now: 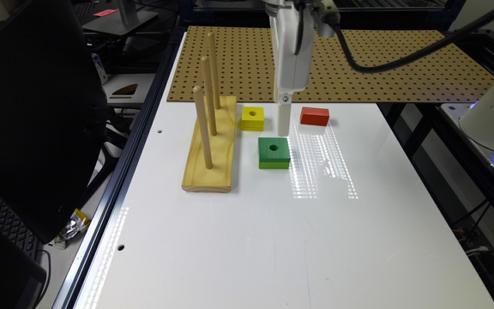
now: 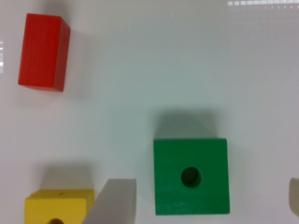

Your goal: Pick up green block.

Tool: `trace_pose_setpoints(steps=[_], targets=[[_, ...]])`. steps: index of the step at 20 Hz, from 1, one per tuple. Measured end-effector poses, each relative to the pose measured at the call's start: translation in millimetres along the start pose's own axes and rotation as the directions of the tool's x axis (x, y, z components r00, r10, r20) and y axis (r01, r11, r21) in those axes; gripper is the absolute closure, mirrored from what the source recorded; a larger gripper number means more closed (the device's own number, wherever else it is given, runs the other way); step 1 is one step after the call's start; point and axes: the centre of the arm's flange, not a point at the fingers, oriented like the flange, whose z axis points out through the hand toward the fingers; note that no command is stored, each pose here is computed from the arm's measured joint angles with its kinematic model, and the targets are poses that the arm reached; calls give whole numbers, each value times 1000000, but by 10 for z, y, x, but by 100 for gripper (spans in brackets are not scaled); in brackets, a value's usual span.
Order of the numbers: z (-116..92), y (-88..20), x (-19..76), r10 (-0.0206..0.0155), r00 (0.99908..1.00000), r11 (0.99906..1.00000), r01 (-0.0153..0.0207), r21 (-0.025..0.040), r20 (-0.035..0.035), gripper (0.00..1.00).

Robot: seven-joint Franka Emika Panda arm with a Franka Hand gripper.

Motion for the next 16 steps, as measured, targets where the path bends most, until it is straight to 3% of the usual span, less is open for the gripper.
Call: trace_pose_setpoints(steps=[5, 8, 11, 16], targets=[[16, 57, -41, -133, 1000000, 999998, 135, -2173, 851, 0], [208, 123, -88, -281, 999990, 999974, 314, 7165, -4547, 0], [333, 146, -105, -280, 999940, 999840, 476, 17893, -10931, 0], [347, 141, -102, -199, 999910, 999762, 492, 21795, -13432, 0]])
